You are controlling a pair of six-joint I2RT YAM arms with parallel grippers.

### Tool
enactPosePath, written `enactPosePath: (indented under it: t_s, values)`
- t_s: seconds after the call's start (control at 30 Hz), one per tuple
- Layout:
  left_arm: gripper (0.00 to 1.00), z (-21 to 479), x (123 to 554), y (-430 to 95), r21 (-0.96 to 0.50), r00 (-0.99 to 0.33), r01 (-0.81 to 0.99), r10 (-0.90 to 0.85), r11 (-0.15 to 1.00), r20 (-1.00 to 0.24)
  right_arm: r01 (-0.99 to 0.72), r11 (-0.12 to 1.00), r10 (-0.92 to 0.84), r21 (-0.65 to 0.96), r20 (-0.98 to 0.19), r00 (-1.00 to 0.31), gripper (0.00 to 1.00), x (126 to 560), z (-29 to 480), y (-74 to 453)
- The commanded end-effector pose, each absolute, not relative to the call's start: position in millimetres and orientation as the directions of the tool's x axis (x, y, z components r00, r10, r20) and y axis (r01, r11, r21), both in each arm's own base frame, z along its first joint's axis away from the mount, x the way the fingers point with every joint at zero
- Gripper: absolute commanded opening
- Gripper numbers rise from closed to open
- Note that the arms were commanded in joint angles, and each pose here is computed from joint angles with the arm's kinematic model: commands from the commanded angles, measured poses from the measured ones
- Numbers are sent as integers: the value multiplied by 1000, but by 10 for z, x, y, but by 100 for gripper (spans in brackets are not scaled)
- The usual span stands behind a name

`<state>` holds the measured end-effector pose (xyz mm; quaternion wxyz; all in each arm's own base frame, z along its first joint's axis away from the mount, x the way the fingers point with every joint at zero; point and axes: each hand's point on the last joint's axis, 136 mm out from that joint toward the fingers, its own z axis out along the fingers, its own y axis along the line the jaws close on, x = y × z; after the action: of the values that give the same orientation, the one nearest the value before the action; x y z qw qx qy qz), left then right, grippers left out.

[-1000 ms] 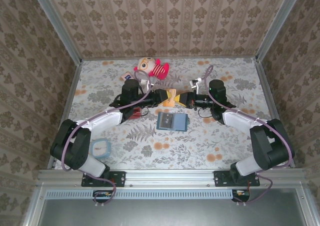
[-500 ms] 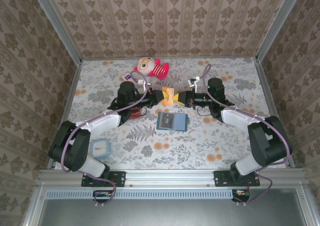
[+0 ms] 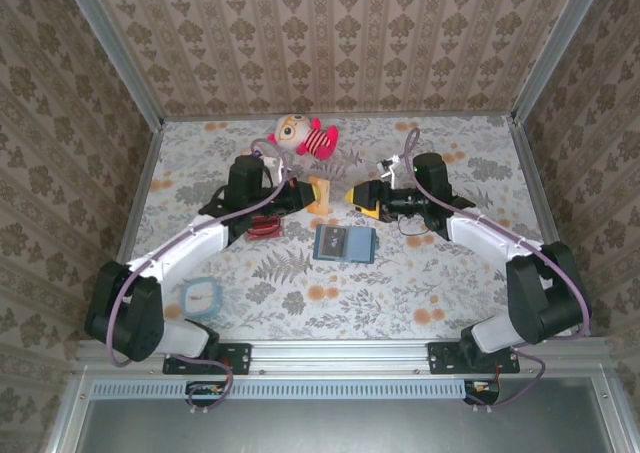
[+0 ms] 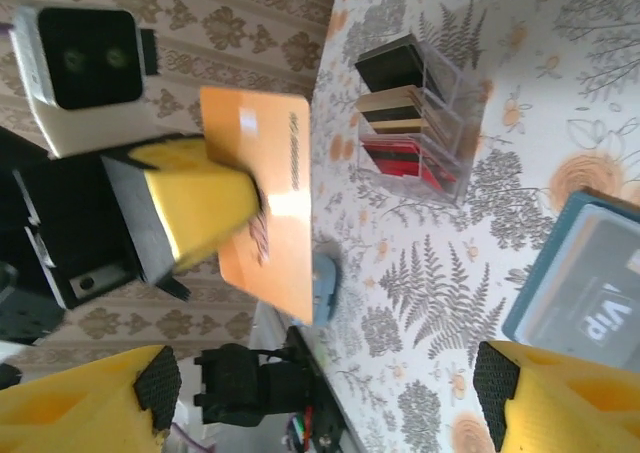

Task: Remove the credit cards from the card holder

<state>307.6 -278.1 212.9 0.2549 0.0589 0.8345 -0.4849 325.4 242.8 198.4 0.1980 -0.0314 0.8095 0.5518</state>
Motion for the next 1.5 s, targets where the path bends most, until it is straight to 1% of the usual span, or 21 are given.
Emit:
enactPosePath:
  t_s: [0.0,0.1,0.17,0.27,0.4,0.53,0.67,0.73,0.8,1.0,1.17,1.33,1.47]
  values:
    - [0,2124,3074,-2501,-620,-814,423,-24,661,-581,-304,491,177,816,-435,-883,86,3295,2010,2272]
    - [0,2206,3085,-2372,-479,-737,519,87,708,-670,-301,548,204,780,-474,-857,92,3310,2033,2144]
    - [0,2285,3074,-2306,-382,-674,581,161,719,-721,-289,577,219,764,-486,-846,96,3327,2007,2077]
    - [0,2401,3135,-2107,-235,-584,638,262,733,-768,-264,605,234,751,-485,-843,99,3347,1951,1999]
    - [0,2495,3217,-1852,-46,-529,658,417,752,-739,-231,613,257,756,-467,-846,100,3389,1886,1942]
    - [0,2545,3304,-1709,40,-492,683,501,729,-712,-207,604,274,770,-445,-853,99,3447,1846,1927]
    - [0,2437,3382,-1588,152,-420,725,606,672,-675,-205,615,271,761,-449,-851,100,3484,1813,1918]
    - [0,2356,3401,-1536,169,-412,742,640,649,-649,-200,627,271,753,-452,-850,100,3497,1800,1901]
    - [0,2269,3417,-1483,181,-399,764,674,620,-622,-170,641,271,748,-428,-862,100,3532,1674,1883]
    - [0,1901,3503,-1378,200,-361,826,767,527,-530,-144,636,276,758,-397,-876,100,3591,1571,1884]
    - [0,1718,3455,-1476,94,-278,919,795,384,-539,-130,649,282,750,-395,-874,100,3610,1546,1849]
    - [0,1543,3437,-1496,81,-188,961,837,266,-514,-114,664,285,739,-391,-875,100,3608,1494,1808]
    - [0,1493,3453,-1514,69,-156,973,850,220,-503,-112,658,286,744,-385,-877,100,3611,1485,1813]
